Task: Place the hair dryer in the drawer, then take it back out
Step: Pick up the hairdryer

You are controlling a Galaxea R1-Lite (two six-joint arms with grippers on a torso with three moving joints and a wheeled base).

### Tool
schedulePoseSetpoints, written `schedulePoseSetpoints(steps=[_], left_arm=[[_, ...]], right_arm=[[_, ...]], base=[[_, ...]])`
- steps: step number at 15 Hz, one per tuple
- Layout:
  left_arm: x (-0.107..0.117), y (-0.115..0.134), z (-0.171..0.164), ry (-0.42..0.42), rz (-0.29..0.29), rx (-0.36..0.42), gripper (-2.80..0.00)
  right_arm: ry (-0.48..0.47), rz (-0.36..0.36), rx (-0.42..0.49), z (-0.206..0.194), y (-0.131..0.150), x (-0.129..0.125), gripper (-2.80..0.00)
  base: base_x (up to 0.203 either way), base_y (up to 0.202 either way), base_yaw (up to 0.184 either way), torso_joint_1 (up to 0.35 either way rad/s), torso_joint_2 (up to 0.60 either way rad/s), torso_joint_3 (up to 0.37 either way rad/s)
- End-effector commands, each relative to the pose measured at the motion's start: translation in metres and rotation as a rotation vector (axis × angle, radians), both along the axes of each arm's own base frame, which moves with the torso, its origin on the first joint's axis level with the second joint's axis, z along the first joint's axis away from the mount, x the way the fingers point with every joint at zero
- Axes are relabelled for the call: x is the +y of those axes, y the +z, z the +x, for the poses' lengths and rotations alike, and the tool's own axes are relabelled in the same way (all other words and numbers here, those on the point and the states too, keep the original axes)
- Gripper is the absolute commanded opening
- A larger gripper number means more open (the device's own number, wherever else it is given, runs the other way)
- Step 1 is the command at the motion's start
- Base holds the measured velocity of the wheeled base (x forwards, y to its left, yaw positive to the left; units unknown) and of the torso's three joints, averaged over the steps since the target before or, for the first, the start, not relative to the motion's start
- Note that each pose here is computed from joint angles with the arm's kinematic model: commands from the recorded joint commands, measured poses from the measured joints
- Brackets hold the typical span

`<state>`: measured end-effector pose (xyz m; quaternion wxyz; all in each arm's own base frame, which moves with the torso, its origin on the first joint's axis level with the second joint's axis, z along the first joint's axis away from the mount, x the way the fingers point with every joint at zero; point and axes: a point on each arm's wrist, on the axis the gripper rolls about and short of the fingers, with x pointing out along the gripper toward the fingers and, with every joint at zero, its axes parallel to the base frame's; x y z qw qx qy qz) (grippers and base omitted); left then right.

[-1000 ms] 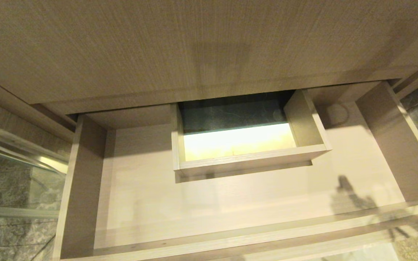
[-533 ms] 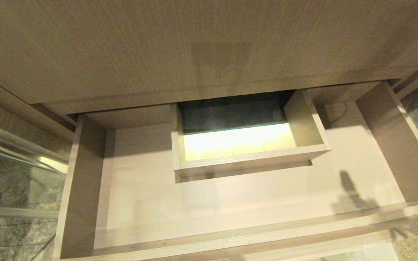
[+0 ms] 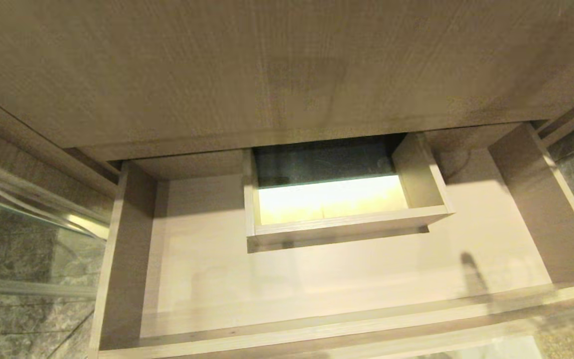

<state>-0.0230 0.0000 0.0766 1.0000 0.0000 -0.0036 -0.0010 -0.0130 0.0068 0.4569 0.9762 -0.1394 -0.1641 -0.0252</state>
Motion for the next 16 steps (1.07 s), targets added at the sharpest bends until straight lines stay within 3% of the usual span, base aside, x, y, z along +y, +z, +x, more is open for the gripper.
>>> schedulePoseSetpoints(steps=[1,4,16], left_arm=[[0.0,-0.0002,0.0002,0.0,0.0,0.003,-2.8],[0.0,-0.0002,0.0002,0.0,0.0,0.003,-2.8],[0.0,-0.0002,0.0001,0.0,0.0,0.001,-2.8]], right_arm=[[0.001,-0.005,-0.012,-0.0087,-0.0021,0.0018,-2.8],[0.001,-0.009,-0.022,-0.0101,-0.0024,0.0021,-2.8],[-0.003,-0.003,0.001,-0.0073,-0.0074,0.0014,-2.8]], base=[[0.0,0.0,0.0,0.129,-0.41,-0.237],[0.0,0.0,0.0,0.074,-0.45,-0.244],[0.0,0.0,0.0,0.274,-0.49,-0.263]])
